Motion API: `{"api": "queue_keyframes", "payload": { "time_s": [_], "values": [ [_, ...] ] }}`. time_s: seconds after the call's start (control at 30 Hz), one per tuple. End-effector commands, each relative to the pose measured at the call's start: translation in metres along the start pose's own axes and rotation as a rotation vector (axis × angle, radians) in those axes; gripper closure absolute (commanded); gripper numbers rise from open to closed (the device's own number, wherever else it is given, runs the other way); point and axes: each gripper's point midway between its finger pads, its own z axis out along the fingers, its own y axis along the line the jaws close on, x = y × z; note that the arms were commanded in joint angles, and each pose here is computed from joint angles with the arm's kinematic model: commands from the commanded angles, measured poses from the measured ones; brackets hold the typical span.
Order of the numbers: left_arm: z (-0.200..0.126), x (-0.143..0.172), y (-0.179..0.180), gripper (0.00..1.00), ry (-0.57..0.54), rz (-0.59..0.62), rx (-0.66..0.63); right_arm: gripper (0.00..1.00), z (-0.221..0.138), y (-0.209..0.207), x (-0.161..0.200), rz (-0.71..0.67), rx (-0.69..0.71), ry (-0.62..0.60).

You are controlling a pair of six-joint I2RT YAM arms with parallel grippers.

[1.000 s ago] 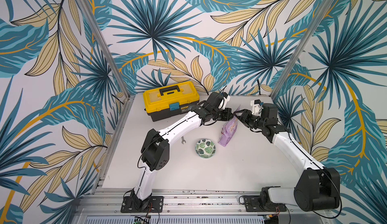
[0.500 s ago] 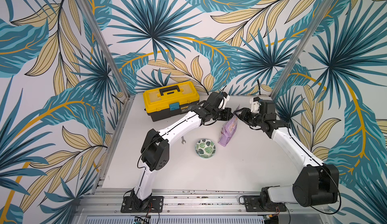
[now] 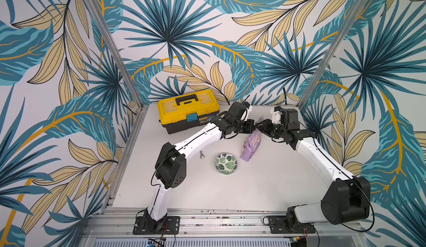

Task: Pour the oats into the breakfast bowl
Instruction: Open the oats bag at the center of the board.

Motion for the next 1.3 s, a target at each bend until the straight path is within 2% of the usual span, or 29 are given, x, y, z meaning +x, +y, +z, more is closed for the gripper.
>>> {"api": "queue_keyframes", "payload": {
  "time_s": [0.0, 0.03, 0.07, 0.27, 0.33, 0.4, 0.53, 0.7, 0.83, 1.0, 1.17, 1.27],
  "values": [
    [-0.005, 0.010, -0.012, 1.00, 0.022, 0.036, 0.010, 0.96, 0.006, -0.009, 0.025, 0.021, 0.038, 0.089],
    [-0.005, 0.010, -0.011, 1.00, 0.019, 0.041, 0.004, 1.00, 0.003, -0.009, 0.023, 0.014, 0.048, 0.079],
    [-0.004, 0.010, -0.010, 1.00, 0.018, 0.044, 0.001, 1.00, 0.001, -0.009, 0.022, 0.007, 0.057, 0.071],
    [0.004, 0.014, -0.008, 0.76, 0.039, 0.042, 0.009, 1.00, -0.009, -0.004, 0.020, -0.010, 0.062, 0.053],
    [0.008, 0.017, -0.007, 0.74, 0.050, 0.038, 0.014, 1.00, -0.010, -0.003, 0.019, -0.013, 0.062, 0.048],
    [0.011, 0.018, -0.006, 0.75, 0.057, 0.035, 0.012, 1.00, -0.010, -0.001, 0.019, -0.016, 0.057, 0.046],
    [0.013, 0.019, -0.002, 0.85, 0.062, 0.032, -0.001, 1.00, -0.012, -0.001, 0.018, -0.031, 0.072, 0.042],
    [0.014, 0.017, 0.000, 0.89, 0.050, 0.025, -0.011, 1.00, -0.014, -0.003, 0.020, -0.048, 0.087, 0.050],
    [0.015, 0.014, 0.000, 0.89, 0.032, 0.013, -0.014, 1.00, -0.015, -0.004, 0.023, -0.066, 0.096, 0.061],
    [0.014, 0.008, 0.002, 0.81, 0.003, -0.003, -0.028, 1.00, -0.015, -0.005, 0.024, -0.079, 0.105, 0.061],
    [0.015, 0.005, 0.003, 0.81, -0.014, -0.006, -0.036, 1.00, -0.016, -0.004, 0.023, -0.085, 0.101, 0.056],
    [0.015, 0.005, 0.005, 0.85, -0.015, -0.006, -0.045, 1.00, -0.017, 0.000, 0.021, -0.088, 0.085, 0.050]
  ]
}}
